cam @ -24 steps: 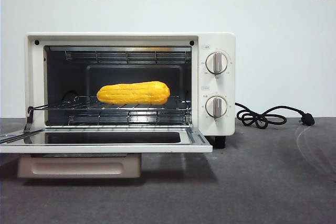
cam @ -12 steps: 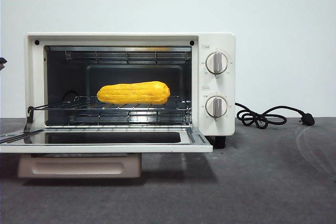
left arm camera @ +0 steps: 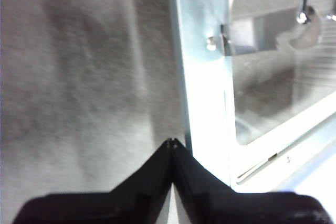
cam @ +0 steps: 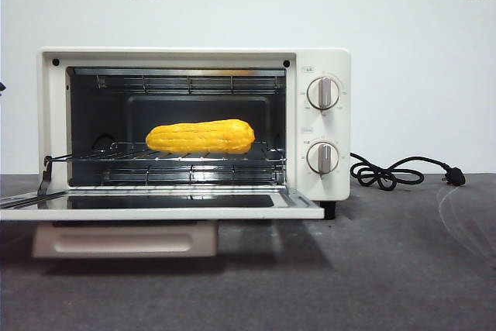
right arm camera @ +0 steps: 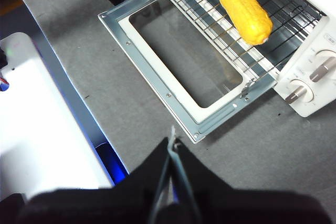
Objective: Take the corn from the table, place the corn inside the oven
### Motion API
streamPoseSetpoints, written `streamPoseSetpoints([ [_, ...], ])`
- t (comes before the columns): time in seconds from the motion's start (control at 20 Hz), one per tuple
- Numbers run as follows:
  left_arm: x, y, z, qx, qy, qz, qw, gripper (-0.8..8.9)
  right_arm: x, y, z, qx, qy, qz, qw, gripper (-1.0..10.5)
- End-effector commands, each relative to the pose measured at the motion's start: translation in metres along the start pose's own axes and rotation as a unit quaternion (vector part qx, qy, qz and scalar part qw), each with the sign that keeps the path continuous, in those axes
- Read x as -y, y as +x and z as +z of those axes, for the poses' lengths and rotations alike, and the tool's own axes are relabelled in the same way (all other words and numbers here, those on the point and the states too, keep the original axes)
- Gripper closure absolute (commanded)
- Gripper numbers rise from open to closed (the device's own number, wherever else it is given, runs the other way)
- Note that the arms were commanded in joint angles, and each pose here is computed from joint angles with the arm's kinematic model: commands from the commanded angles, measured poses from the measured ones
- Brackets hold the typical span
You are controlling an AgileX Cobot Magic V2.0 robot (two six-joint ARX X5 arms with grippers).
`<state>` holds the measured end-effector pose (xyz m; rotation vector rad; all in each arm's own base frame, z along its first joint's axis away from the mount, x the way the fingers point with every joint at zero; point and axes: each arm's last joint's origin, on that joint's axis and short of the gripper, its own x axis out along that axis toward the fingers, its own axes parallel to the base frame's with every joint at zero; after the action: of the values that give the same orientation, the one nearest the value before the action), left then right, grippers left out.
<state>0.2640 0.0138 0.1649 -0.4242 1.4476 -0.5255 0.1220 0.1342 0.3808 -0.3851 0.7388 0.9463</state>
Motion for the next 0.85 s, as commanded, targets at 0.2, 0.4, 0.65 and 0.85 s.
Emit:
streamPoseSetpoints([
  [0.2,0.01,0.004,-0.002,-0.001,0.016,-0.111,0.994,8.22,0.0,0.0,0.002,0.005,-0.001,0.001,1.0,9.6],
  [0.4,0.012,0.003,-0.002,0.003,0.013,-0.142,0.99,8.22,0.0,0.0,0.001,0.004,0.0,0.001,1.0,9.6],
  [0.65,0.015,0.0,-0.003,0.013,0.018,-0.155,0.988,8.21,0.0,0.0,0.001,0.004,0.0,0.001,1.0,9.6],
  [0.85,0.018,-0.005,-0.003,0.028,0.028,-0.167,0.985,8.21,0.0,0.0,0.001,0.003,0.0,0.001,1.0,9.6],
])
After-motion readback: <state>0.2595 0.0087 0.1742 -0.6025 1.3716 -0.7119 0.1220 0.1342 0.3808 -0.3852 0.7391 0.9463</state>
